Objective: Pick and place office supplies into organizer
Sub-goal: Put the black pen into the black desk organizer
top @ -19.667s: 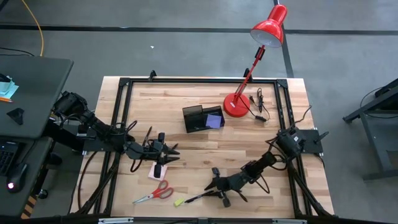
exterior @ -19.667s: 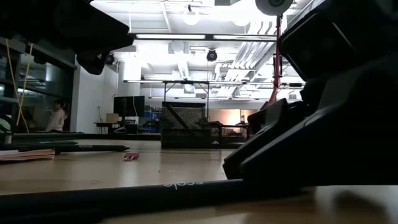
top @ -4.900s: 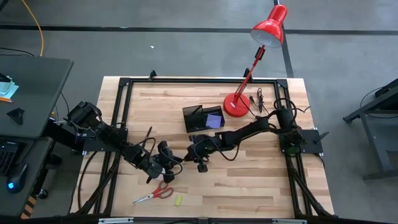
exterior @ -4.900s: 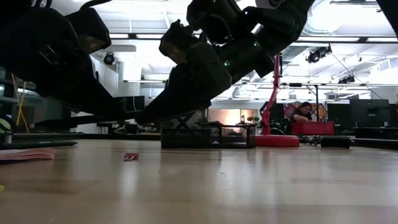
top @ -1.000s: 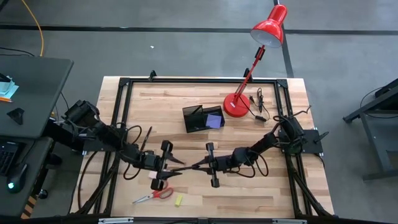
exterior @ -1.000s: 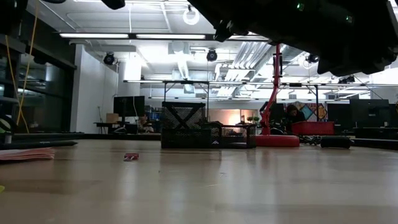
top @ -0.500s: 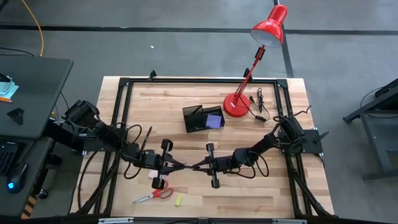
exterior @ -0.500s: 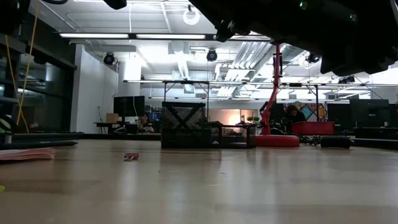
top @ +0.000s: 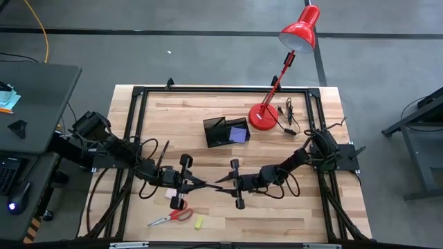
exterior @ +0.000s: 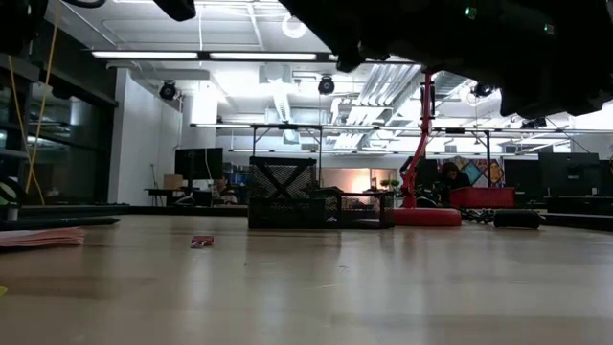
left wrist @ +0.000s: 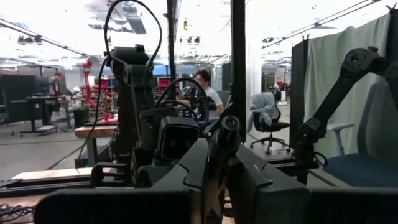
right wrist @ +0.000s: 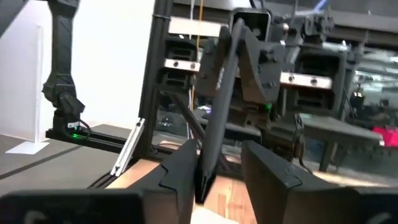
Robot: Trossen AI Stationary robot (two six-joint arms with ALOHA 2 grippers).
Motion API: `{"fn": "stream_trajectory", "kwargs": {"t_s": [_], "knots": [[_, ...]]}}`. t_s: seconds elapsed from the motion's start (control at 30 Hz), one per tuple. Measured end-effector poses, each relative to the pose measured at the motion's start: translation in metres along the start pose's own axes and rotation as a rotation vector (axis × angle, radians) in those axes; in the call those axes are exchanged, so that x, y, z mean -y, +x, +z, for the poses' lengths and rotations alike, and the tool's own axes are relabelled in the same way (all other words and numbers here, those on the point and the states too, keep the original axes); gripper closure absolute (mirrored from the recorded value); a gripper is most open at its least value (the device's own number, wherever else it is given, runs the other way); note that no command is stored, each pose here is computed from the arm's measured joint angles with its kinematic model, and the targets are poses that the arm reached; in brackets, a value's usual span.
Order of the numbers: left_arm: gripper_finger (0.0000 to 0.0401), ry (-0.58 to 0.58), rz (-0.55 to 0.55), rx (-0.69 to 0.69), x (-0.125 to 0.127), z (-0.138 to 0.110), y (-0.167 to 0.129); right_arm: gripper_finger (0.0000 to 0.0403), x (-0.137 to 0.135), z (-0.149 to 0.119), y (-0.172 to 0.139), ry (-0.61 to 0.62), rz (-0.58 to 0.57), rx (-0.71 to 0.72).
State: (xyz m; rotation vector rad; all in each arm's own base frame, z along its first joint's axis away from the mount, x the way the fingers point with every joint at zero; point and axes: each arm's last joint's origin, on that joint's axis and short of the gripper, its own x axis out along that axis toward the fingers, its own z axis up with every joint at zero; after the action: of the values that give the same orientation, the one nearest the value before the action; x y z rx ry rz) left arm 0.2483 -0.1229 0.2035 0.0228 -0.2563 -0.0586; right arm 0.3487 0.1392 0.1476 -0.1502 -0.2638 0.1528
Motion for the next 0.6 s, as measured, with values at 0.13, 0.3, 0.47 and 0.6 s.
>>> {"fn": "stream_trajectory", "kwargs": {"t_s": [0.13, 0.3, 0.47, 0.6], "knots": [[0.0363, -0.006, 0.036, -0.003, -0.001, 0.0, 0.0, 0.0265, -0.003, -0.005, -0.007, 0.001, -0.058, -0.049], [0.036, -0.008, 0.05, -0.001, -0.001, 0.001, 0.0, 0.0249, -0.01, -0.012, -0.023, -0.021, -0.198, -0.136], [0.038, 0.02, 0.076, -0.004, -0.002, 0.001, 0.0, 0.0241, -0.025, -0.021, -0.051, 0.064, -0.25, -0.228], [0.0377, 0.035, 0.113, -0.003, -0.008, 0.0, 0.002, 0.0244, -0.034, -0.021, -0.062, 0.075, -0.319, -0.247]]}}
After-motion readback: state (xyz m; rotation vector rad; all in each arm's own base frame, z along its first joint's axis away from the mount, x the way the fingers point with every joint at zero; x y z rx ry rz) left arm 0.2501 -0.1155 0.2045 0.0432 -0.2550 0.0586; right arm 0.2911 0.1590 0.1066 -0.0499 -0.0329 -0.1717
